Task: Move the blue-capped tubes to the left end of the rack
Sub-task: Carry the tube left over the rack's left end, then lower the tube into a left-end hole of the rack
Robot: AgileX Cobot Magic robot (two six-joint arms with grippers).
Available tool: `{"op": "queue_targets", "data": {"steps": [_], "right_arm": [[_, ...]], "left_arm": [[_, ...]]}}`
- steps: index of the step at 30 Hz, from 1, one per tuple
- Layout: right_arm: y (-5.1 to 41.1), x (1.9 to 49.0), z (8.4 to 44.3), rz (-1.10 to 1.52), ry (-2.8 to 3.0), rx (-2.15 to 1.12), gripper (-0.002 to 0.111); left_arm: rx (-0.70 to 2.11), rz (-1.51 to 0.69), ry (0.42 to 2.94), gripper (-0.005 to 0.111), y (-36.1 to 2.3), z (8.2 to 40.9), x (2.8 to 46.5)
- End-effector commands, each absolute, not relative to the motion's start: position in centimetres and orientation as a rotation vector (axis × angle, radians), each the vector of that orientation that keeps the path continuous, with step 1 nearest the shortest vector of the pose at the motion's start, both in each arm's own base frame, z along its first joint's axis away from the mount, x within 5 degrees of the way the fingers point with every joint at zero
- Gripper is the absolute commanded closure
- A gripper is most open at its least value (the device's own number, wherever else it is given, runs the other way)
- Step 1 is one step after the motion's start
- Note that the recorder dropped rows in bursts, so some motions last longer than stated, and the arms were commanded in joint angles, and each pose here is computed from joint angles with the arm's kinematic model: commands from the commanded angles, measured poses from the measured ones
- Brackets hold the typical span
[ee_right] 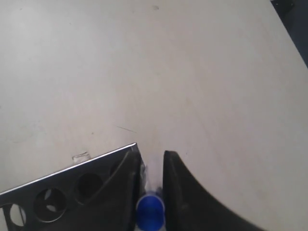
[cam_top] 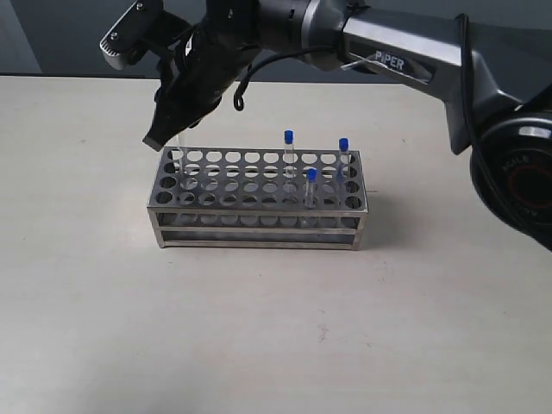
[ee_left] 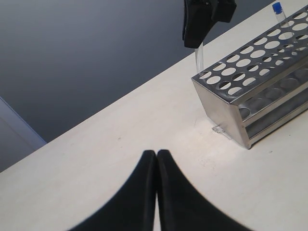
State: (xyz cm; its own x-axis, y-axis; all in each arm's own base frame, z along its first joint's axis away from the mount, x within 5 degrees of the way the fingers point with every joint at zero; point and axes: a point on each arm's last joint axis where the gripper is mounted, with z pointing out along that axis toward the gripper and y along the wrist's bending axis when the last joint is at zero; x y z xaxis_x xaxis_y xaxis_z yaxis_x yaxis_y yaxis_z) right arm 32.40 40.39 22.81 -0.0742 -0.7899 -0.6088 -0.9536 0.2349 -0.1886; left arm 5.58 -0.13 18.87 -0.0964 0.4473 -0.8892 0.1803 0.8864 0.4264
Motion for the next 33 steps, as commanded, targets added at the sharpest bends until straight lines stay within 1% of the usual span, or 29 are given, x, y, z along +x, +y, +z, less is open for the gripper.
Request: {"op": "queue_targets", "data": {"steps": [1,8,17,20,27,30,33], "right_arm": [[40.1,31.9,23.8,0.375,1.921,-1.604,0.109],[39.6,31.4,26.2,0.397,1.896,-1.58,0.109],[39.6,29.9,26.9,0.447,1.929,-1.633,0.109],[39.7,29.9,26.7,0.437,1.924,-1.639,0.109],[40.3,30.6,23.9,0.404,1.953,-1.662,0.109],[40.4,30.8,24.2,0.399,1.932,-1.642,0.109],[40.4,30.7,25.8,0.406,1.905,-1.627,0.109]], "left_arm": [[0.487,0.228,1.665,0.106,-0.2,19.1,5.6],[0.487,0.229,1.667,0.106,-0.2,19.1,5.6],[0.487,0.229,1.667,0.106,-0.2,19.1,5.6],[0.487,0.229,1.667,0.106,-0.2,19.1,5.6],[0.487,0.229,1.667,0.106,-0.2,19.1,5.6],[0.487,0.229,1.667,0.106,-0.2,19.1,5.6],[0.487,0.229,1.667,0.106,-0.2,19.1,5.6]]}}
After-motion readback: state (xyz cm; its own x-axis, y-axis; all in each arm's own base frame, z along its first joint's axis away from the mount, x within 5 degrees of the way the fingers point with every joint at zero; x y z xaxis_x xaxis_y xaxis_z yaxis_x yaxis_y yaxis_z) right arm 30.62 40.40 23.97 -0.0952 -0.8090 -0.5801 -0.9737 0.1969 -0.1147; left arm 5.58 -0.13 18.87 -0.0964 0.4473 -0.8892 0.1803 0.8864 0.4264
